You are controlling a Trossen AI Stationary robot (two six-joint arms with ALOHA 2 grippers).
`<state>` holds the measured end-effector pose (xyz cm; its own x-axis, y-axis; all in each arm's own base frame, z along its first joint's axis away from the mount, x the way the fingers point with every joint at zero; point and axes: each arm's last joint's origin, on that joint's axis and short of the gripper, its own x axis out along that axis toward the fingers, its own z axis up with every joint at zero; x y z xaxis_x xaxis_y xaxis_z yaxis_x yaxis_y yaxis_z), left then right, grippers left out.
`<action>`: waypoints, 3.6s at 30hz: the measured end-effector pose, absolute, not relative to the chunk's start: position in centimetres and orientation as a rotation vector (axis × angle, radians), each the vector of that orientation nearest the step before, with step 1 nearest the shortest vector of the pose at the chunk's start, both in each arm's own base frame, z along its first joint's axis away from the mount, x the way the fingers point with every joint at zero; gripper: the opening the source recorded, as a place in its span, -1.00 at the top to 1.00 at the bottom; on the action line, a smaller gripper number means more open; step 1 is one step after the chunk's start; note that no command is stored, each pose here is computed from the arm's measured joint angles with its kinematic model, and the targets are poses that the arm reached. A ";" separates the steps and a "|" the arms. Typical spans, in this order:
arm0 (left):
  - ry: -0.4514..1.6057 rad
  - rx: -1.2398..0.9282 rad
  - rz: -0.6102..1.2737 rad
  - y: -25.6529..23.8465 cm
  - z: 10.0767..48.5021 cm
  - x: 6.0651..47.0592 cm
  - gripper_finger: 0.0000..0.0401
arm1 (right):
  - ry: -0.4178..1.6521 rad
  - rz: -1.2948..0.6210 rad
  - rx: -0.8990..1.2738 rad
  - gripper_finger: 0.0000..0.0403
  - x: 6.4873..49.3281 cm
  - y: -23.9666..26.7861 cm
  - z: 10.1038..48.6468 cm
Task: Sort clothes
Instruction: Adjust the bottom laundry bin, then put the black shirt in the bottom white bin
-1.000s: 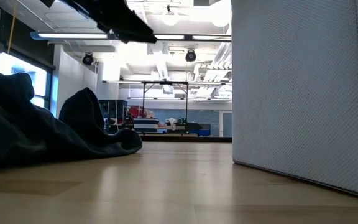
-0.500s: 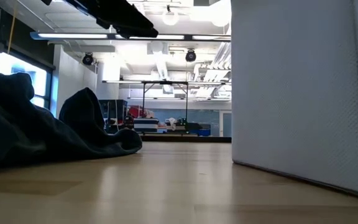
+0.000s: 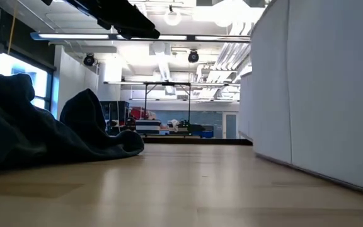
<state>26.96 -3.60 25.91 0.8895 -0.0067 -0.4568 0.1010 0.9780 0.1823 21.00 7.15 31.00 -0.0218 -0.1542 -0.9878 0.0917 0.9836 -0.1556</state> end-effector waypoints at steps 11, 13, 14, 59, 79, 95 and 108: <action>0.479 0.197 -0.055 -3.6 25.9 26.9 0.18 | 1.626 -0.050 -0.018 0.99 19.2 10.7 31.1; 0.479 0.196 -0.054 -3.6 25.9 26.9 0.18 | 1.614 -0.059 -0.042 0.98 19.0 11.0 31.1; 0.478 0.194 -0.054 -3.6 25.9 26.9 0.18 | 1.608 -0.058 -0.055 0.97 19.0 11.2 31.1; 0.449 0.134 -0.057 -3.7 26.5 27.1 0.18 | 1.127 -0.143 -0.069 0.24 19.9 10.1 40.6; 1.014 -0.018 -0.008 -5.9 22.4 23.0 0.18 | 0.507 -0.005 -0.357 0.24 28.0 12.8 34.5; 1.196 -0.009 0.010 -3.6 11.9 24.9 0.74 | 0.386 0.044 -0.364 0.24 28.9 12.6 35.0; 0.962 0.277 0.316 -4.4 23.7 27.0 0.99 | 0.474 -0.022 -0.366 0.24 32.3 10.4 32.2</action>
<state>26.99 -4.43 23.68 0.5327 0.3820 -0.7552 -0.1395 0.9198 0.3669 32.29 10.37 32.21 0.8908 -0.1045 -0.4422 -0.0638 0.9348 -0.3494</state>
